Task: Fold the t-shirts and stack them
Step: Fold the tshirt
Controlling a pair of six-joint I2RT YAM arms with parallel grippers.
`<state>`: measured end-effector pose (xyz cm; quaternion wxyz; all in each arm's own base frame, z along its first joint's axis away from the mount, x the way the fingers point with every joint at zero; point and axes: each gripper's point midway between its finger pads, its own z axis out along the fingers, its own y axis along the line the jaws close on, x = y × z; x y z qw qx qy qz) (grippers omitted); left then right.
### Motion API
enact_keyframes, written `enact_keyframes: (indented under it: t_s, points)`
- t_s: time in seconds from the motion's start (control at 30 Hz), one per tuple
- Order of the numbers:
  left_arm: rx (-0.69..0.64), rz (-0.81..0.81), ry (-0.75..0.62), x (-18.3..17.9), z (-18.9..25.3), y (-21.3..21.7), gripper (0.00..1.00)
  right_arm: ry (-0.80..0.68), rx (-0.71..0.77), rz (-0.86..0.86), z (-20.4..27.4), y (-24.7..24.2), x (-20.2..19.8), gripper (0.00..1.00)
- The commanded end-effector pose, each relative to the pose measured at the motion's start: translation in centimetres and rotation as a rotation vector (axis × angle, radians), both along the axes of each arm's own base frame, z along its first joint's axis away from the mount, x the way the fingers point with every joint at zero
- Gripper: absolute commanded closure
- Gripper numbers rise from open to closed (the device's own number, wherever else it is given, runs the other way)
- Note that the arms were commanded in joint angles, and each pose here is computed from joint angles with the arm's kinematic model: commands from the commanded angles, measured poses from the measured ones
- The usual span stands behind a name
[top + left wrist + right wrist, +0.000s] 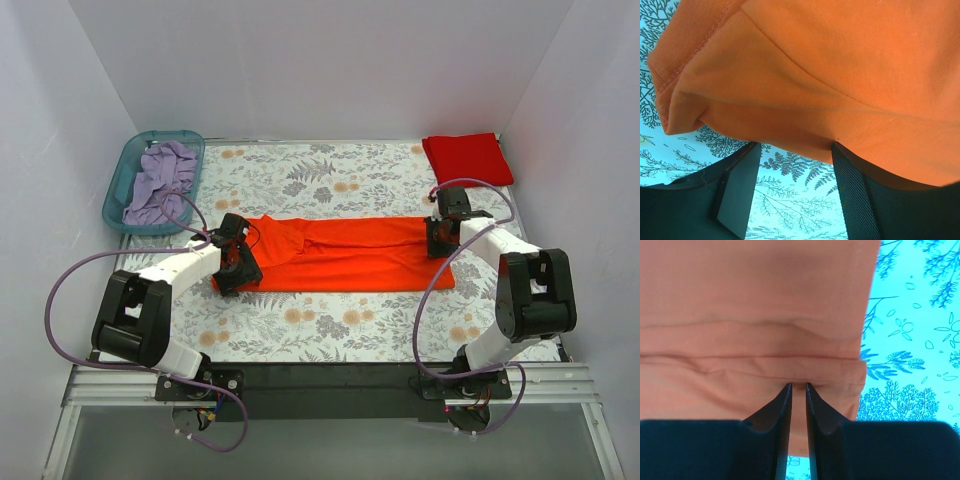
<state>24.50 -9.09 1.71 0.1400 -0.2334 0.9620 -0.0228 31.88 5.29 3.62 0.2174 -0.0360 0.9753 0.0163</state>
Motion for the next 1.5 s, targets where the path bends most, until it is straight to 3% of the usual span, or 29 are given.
enact_keyframes:
  t_s: [0.0, 0.37, 0.77, 1.07, 1.47]
  points:
    - [0.062, 0.005, 0.083, -2.6, -1.7, 1.5, 0.42, -0.033, 0.093, -0.068, -0.2, 0.1, 1.6, 0.77]
    - [0.068, 0.010, 0.095, -2.8, -1.9, 1.6, 0.43, -0.064, 0.124, -0.246, -0.2, -3.3, 3.1, 0.77]
    - [0.013, 0.016, -0.017, 0.3, 2.1, 0.2, 0.42, -0.250, 0.302, -0.066, 7.1, 1.3, 6.3, 0.75]
    - [0.025, 0.020, 0.001, -0.3, 1.9, 0.6, 0.42, -0.223, 0.324, -0.046, 4.3, 2.6, 8.4, 0.75]
    - [0.027, 0.021, -0.006, -0.2, 2.1, 0.6, 0.42, -0.125, 0.189, -0.099, -0.9, -0.4, 5.1, 0.76]
